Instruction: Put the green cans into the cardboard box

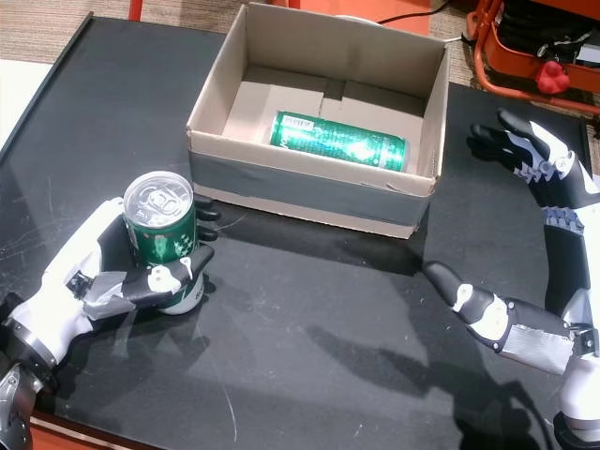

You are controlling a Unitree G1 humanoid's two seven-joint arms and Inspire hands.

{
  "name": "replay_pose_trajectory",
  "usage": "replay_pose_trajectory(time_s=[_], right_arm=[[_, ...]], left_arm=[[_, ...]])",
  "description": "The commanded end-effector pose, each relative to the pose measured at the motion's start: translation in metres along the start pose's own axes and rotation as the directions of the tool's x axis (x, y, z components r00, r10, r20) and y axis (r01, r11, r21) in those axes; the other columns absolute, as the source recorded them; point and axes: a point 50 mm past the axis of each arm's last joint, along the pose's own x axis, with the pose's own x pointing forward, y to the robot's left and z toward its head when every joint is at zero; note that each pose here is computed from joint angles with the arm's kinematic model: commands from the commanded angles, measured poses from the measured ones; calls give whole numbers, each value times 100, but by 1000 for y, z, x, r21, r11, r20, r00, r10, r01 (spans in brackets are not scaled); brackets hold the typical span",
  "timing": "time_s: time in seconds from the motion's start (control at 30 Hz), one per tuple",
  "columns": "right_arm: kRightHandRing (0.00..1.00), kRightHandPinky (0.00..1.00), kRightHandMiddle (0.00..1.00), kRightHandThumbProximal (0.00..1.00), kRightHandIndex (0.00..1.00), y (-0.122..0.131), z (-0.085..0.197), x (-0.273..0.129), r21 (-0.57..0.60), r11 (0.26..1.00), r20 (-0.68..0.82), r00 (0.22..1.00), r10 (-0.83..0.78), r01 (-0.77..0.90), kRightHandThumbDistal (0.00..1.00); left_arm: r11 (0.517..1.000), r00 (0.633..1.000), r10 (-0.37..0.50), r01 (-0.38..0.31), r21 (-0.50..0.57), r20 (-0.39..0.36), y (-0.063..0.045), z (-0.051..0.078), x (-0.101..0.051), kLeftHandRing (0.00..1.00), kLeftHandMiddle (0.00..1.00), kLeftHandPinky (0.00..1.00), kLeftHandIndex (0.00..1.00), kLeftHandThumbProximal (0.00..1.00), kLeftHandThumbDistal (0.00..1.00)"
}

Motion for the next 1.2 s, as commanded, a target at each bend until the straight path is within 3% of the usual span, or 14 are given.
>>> replay_pose_trajectory(time_s=[0.0, 0.13, 0.17, 0.27, 0.37, 0.57, 0.83, 0.9, 1.0, 1.07, 1.17], right_arm=[[77, 85, 72, 44, 72, -1, 1, -3, 3, 1000, -5, 1000, -18, 18, 95], [77, 85, 72, 45, 72, -1, 0, -3, 6, 1000, -10, 1000, -22, 22, 95], [77, 85, 72, 45, 72, -1, 0, -3, 7, 1000, -11, 1000, -23, 23, 95], [77, 85, 71, 46, 71, -1, -1, -2, 3, 1000, -11, 1000, -24, 24, 94], [77, 85, 71, 46, 71, -1, -1, -2, -3, 1000, -10, 1000, -22, 22, 93], [77, 86, 71, 47, 70, -1, -2, -1, -13, 1000, -24, 999, -24, 24, 95], [77, 86, 70, 44, 68, 7, -7, 3, -6, 1000, -37, 999, -21, 21, 94], [77, 87, 70, 43, 68, 10, -8, 5, -1, 1000, -42, 999, -24, 24, 94], [76, 86, 70, 42, 69, 15, -11, 9, 19, 999, -37, 999, -37, 38, 96], [76, 85, 70, 40, 70, 19, -12, 12, 34, 998, -34, 998, -45, 46, 95], [75, 84, 70, 40, 71, 26, -14, 17, 47, 998, -29, 998, -50, 51, 96]], left_arm=[[999, 999, 31, -31, -26, -14, -1, -4, -2, 58, 59, 56, 58, 0, 57], [992, 996, 91, -92, -83, -15, 0, -6, -1, 43, 48, 36, 46, 0, 32], [990, 994, 105, -105, -91, -14, 0, -7, 0, 42, 45, 35, 43, 0, 29], [986, 988, 151, -152, -64, -14, 1, -6, 0, 48, 46, 41, 41, 0, 13], [981, 982, 191, -191, -39, -7, 2, -6, -1, 55, 50, 52, 44, 0, 4], [970, 970, 241, -241, 10, -8, 6, -3, 1, 68, 58, 62, 48, 0, 2], [963, 967, 253, -255, 83, 25, 15, 7, 1, 68, 60, 59, 50, 0, 3], [956, 964, 244, -257, 141, 105, 23, 24, 4, 66, 59, 56, 49, 0, 5], [917, 910, 174, -289, 276, 376, 36, 78, 15, 58, 51, 47, 38, 0, 9], [889, 831, 114, -330, 318, 545, 39, 119, 21, 52, 46, 41, 34, 0, 17], [832, 650, -52, -392, 393, 758, 30, 187, 28, 44, 33, 32, 20, 0, 27]])
